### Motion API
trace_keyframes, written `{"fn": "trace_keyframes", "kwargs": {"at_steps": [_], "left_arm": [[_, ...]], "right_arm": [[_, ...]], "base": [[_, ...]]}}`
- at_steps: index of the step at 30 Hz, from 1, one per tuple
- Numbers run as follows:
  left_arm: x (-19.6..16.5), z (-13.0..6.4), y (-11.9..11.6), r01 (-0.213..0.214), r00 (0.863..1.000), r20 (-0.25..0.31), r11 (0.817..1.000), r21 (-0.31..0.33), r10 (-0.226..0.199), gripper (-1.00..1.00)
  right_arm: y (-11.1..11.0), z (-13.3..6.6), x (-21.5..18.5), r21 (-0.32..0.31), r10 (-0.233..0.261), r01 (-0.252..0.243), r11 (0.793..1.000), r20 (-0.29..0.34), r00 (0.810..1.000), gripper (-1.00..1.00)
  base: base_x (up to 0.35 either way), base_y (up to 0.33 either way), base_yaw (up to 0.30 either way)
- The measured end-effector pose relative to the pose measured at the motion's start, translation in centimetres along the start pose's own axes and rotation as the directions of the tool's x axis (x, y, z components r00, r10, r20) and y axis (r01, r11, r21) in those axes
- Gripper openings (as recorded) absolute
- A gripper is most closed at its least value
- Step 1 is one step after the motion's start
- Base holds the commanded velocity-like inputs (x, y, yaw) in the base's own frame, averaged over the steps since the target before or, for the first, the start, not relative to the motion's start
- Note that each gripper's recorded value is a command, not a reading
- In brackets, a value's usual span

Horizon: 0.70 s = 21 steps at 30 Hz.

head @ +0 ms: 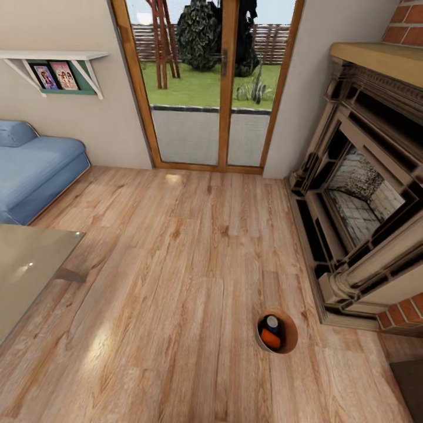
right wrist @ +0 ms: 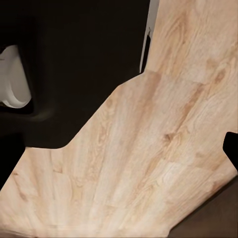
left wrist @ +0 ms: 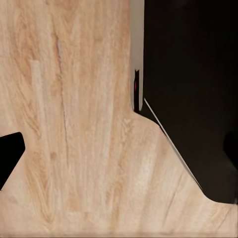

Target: Put the three can of soda from the living room inside the tash can in the kitchen.

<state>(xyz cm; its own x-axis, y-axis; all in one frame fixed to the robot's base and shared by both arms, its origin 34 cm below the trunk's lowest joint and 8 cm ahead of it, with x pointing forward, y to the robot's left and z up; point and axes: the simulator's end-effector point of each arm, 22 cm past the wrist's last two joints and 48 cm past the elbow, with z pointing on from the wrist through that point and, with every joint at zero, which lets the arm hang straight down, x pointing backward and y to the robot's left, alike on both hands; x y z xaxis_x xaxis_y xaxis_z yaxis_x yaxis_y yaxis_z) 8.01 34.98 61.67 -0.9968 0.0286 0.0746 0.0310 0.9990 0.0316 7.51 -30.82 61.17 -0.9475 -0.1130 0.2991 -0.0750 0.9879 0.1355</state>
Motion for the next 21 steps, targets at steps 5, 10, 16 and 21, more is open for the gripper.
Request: {"fn": "trace_keyframes", "kwargs": {"at_steps": [5,10,16,21], "left_arm": [[0.4,0.0,-0.9,0.002,1.0,-0.004,1.0,0.011,-0.002,1.0],[0.5,0.0,-1.1,-0.001,1.0,-0.007,1.0,0.015,0.001,1.0],[0.5,0.0,-1.1,0.003,1.0,-0.006,1.0,0.014,-0.002,1.0],[0.5,0.0,-1.2,0.001,1.0,-0.006,1.0,0.015,-0.001,1.0]], "right_arm": [[0.6,0.1,0.1,-0.008,0.002,-0.002,1.0,-0.001,1.0,1.0],[0.7,0.1,0.1,-0.01,0.003,-0.003,1.0,-0.002,1.0,1.0],[0.7,0.1,0.1,-0.01,0.003,-0.003,1.0,-0.001,1.0,1.0],[0.7,0.1,0.1,-0.01,0.003,-0.003,1.0,-0.001,1.0,1.0]], "base": [[0.0,0.0,0.0],[0.0,0.0,0.0],[0.0,0.0,0.0],[0.0,0.0,0.0]]}}
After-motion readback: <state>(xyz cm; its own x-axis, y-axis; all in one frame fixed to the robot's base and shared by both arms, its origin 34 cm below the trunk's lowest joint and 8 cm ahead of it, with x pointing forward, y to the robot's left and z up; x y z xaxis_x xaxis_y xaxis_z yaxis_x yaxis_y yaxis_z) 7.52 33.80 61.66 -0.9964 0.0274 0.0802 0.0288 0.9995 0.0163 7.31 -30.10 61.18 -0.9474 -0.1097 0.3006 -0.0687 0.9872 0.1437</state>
